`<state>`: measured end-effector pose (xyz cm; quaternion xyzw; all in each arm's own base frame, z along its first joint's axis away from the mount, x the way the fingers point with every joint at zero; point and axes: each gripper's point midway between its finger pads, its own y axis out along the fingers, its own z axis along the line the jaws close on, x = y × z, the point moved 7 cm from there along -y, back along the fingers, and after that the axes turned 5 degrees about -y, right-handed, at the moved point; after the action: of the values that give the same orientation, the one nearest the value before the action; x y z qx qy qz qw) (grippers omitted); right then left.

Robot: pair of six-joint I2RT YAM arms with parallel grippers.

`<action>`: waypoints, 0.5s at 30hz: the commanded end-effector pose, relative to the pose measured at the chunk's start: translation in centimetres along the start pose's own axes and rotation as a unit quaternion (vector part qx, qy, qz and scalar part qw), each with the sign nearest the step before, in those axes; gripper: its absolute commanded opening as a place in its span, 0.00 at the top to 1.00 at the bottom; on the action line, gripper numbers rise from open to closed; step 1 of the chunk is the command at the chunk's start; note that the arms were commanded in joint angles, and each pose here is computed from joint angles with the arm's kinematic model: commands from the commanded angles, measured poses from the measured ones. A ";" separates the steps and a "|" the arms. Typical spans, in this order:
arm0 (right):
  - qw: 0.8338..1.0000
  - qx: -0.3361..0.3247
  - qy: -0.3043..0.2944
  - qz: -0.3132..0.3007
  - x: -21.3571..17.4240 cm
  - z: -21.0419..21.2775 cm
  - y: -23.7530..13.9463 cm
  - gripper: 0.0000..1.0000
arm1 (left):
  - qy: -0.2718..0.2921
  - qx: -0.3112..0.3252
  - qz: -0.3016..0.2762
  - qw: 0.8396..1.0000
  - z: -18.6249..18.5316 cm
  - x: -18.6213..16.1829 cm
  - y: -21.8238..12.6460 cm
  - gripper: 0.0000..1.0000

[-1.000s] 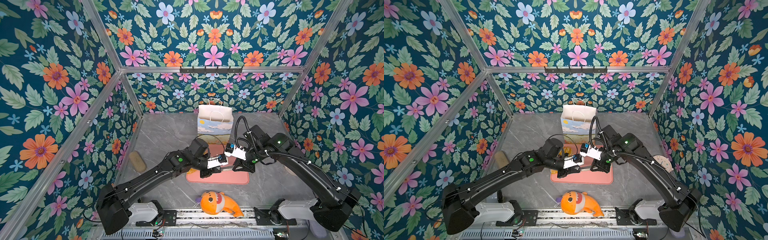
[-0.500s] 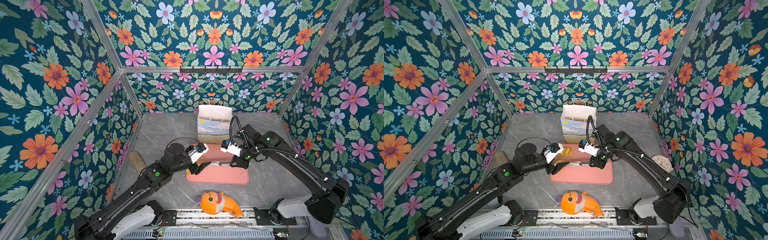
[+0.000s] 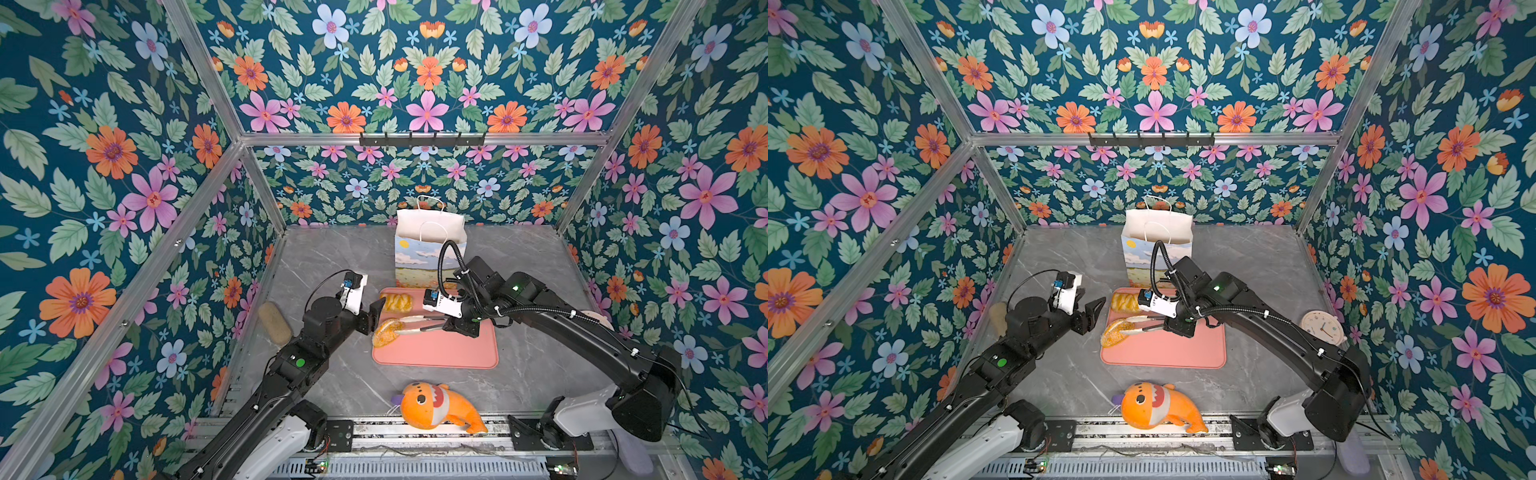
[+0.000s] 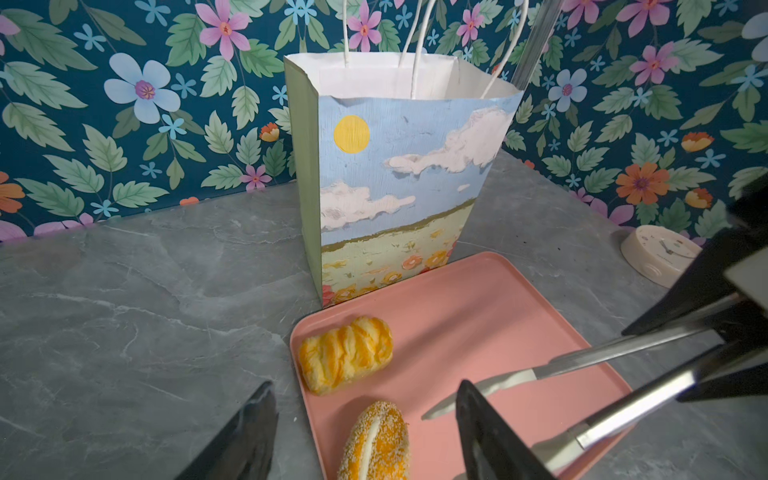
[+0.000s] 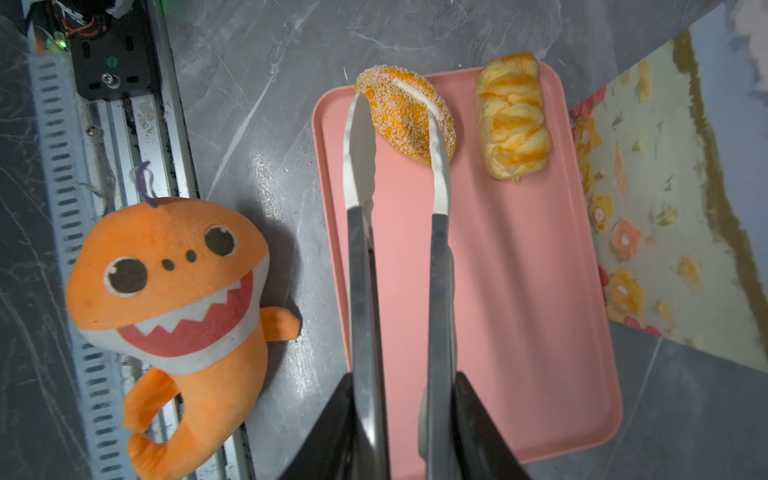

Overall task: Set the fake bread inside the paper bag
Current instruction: 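Close the tongs on the sugar-coated bun with the right gripper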

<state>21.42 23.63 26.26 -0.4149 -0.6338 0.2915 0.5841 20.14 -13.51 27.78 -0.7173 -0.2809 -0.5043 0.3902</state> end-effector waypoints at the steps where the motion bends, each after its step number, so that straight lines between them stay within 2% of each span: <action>1: 0.997 -0.020 -0.075 -0.009 0.9 -1.1 0.6 0.59 | -0.015 -0.008 -0.012 1.000 -0.1 0.5 -0.3 0.33; 5: 0.995 -0.012 -0.093 0.017 1.1 -1.9 1.6 0.50 | -0.011 -0.015 -0.009 1.000 -0.2 0.5 -0.3 0.36; 15: 0.990 0.018 -0.129 0.050 1.4 -3.3 4.3 0.49 | -0.006 -0.033 -0.009 0.999 -0.3 0.6 0.2 0.41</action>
<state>25.34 26.35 24.25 -0.4063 -0.6725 0.3602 0.5029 20.22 -13.62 27.71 -0.7325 -0.2711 -0.4993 0.3749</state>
